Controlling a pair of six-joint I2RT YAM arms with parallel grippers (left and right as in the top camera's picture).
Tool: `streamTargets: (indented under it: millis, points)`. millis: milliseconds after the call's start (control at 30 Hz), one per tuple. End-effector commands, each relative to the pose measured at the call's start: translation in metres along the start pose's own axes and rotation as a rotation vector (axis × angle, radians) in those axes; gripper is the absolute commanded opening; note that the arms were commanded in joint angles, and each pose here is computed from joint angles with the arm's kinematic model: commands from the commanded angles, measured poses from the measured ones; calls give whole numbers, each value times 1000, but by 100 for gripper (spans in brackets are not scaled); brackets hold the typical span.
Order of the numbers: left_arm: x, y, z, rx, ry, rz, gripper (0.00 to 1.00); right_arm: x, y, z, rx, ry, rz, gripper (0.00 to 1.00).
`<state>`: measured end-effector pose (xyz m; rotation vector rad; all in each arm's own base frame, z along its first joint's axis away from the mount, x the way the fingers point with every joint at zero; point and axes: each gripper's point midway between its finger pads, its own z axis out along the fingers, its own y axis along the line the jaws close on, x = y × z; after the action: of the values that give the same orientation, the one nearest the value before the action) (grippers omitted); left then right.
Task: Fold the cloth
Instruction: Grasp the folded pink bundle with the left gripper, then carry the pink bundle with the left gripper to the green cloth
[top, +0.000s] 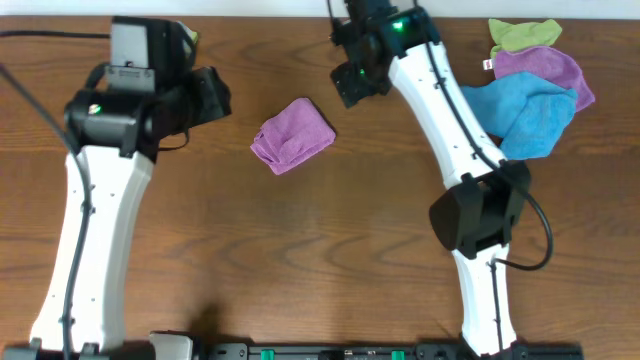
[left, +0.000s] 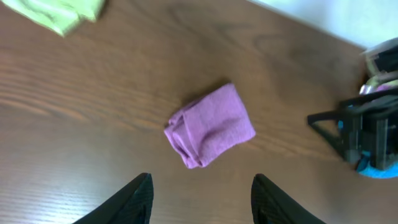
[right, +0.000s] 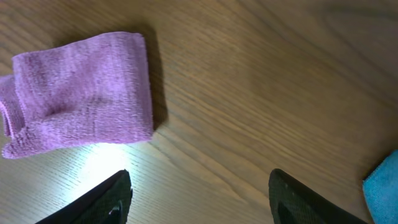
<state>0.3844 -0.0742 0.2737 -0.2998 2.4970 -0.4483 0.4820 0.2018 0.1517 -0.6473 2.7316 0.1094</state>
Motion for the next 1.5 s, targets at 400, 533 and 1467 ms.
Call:
streamTargets:
  millis: [400, 533, 1467]
  points:
    - [95, 17, 115, 296, 354, -339, 74, 3, -43, -7, -44, -20, 61, 74]
    - [116, 20, 137, 357, 371, -437, 75, 6, -49, -8, -47, -10, 76, 75]
    - [150, 57, 214, 328, 325, -652, 90, 1, -40, -2, -121, -33, 63, 1]
